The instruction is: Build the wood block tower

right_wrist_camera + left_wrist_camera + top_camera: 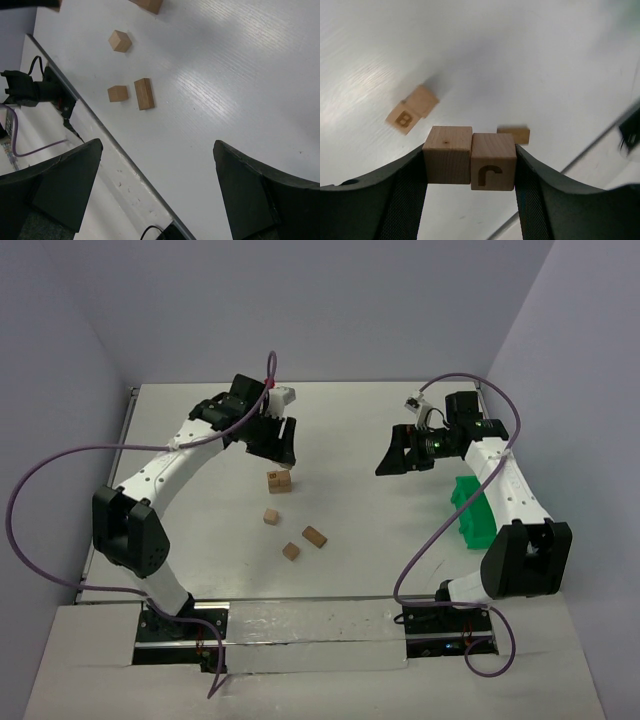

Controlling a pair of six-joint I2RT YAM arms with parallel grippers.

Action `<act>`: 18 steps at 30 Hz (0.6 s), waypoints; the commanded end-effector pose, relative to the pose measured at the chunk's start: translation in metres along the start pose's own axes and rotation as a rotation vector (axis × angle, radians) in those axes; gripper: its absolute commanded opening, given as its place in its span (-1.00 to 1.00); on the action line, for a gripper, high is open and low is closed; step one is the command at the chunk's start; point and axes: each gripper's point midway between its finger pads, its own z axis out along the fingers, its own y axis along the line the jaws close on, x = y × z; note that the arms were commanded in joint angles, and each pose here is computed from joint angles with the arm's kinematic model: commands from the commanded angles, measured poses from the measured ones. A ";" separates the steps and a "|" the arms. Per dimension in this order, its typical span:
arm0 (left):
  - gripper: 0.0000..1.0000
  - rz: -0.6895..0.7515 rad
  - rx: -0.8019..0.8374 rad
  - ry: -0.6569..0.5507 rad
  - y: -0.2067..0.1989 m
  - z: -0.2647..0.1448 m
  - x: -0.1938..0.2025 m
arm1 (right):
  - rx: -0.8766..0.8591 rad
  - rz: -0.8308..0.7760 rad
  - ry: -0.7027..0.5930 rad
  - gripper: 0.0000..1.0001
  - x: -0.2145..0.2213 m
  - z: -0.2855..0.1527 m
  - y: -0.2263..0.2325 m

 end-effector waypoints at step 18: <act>-1.00 -0.541 -0.516 -0.038 0.037 0.029 0.016 | 0.046 0.007 -0.021 0.99 -0.008 0.004 -0.014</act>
